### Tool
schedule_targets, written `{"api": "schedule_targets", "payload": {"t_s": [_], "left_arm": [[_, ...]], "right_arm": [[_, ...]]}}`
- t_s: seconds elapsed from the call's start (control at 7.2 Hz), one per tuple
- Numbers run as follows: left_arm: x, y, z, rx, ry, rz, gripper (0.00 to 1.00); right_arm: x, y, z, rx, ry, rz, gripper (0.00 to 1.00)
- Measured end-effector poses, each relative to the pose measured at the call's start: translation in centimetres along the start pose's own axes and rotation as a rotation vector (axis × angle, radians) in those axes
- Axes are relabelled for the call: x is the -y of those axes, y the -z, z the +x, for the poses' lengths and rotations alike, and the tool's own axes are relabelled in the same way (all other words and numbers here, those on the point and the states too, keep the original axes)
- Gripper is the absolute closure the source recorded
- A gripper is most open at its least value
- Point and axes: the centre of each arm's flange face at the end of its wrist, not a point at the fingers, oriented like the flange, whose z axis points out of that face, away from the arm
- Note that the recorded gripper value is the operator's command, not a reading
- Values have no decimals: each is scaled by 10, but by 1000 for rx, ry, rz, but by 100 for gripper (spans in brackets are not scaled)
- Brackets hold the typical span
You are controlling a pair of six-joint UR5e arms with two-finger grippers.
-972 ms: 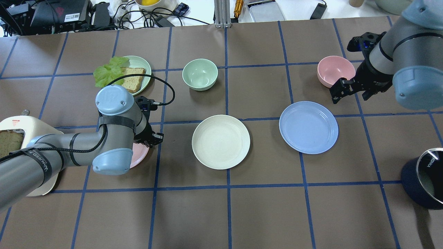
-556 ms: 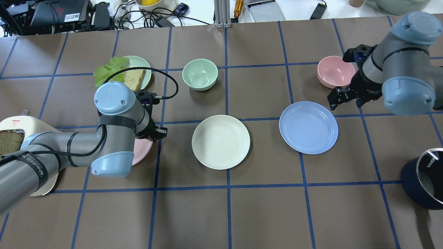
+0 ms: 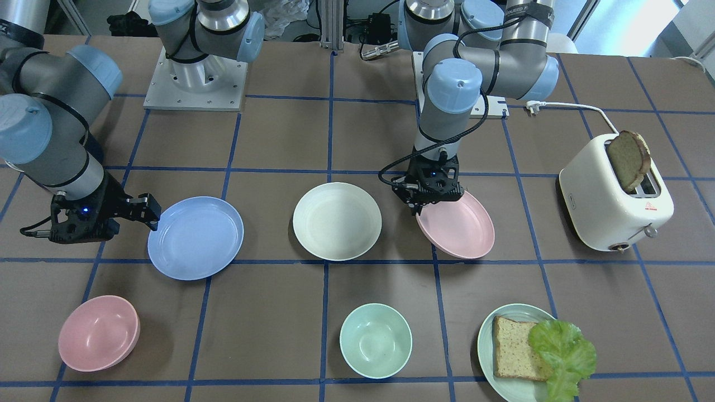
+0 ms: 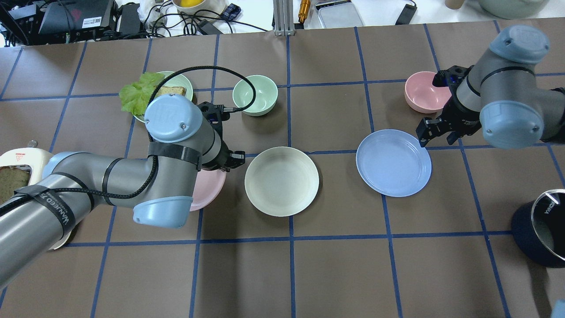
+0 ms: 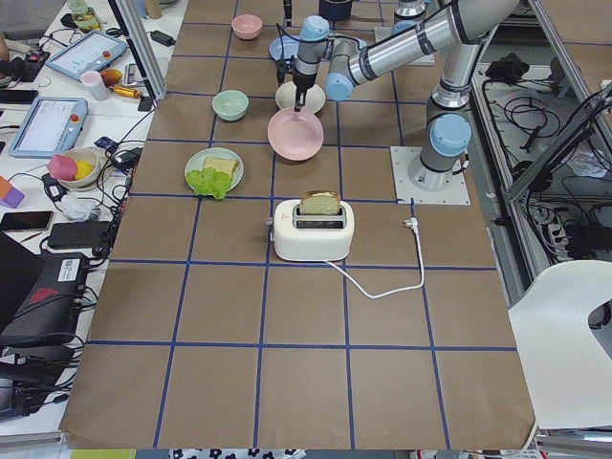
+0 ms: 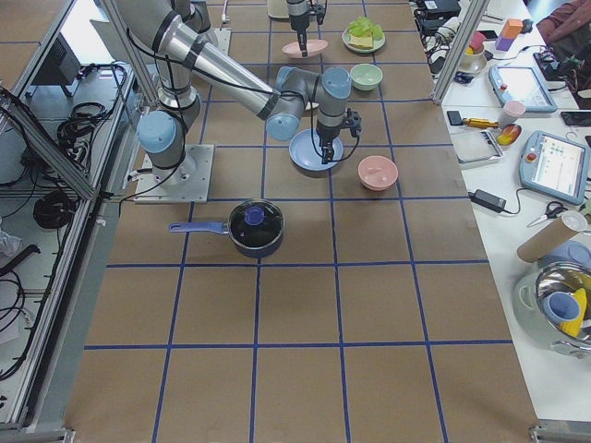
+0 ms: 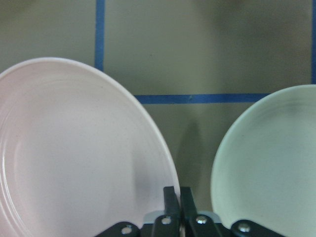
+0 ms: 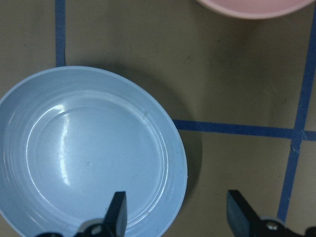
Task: Stack three plates with pink and blue
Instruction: 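Grasp the pink plate with the left gripper while the right grasps the blue plate, then carry the pink plate with the left gripper onto the cream plate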
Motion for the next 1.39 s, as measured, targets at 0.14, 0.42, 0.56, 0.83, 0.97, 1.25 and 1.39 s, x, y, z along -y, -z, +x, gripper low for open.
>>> {"api": "schedule_targets", "payload": {"t_s": [0.14, 0.42, 0.56, 0.83, 0.97, 1.25, 1.39], "left_arm": [[5, 24, 37, -9, 19, -16, 100], [10, 52, 95, -28, 76, -43, 100], [9, 49, 117, -45, 97, -60, 100], [8, 36, 155, -63, 104, -85, 100], [6, 25, 166, -55, 97, -102, 100], [4, 5, 178, -41, 84, -122, 100], [6, -7, 181, -34, 81, -133, 100]], "right_arm": [[-3, -12, -1, 10, -1, -23, 28], [-3, -33, 0, 18, 1, -40, 33], [-1, -40, 1, 15, 2, -38, 33], [2, -48, 3, 14, -2, -40, 37], [5, -52, 4, 12, -6, -35, 37], [10, -59, 10, 5, -15, -20, 39], [11, -61, 13, 6, -22, -20, 41]]}}
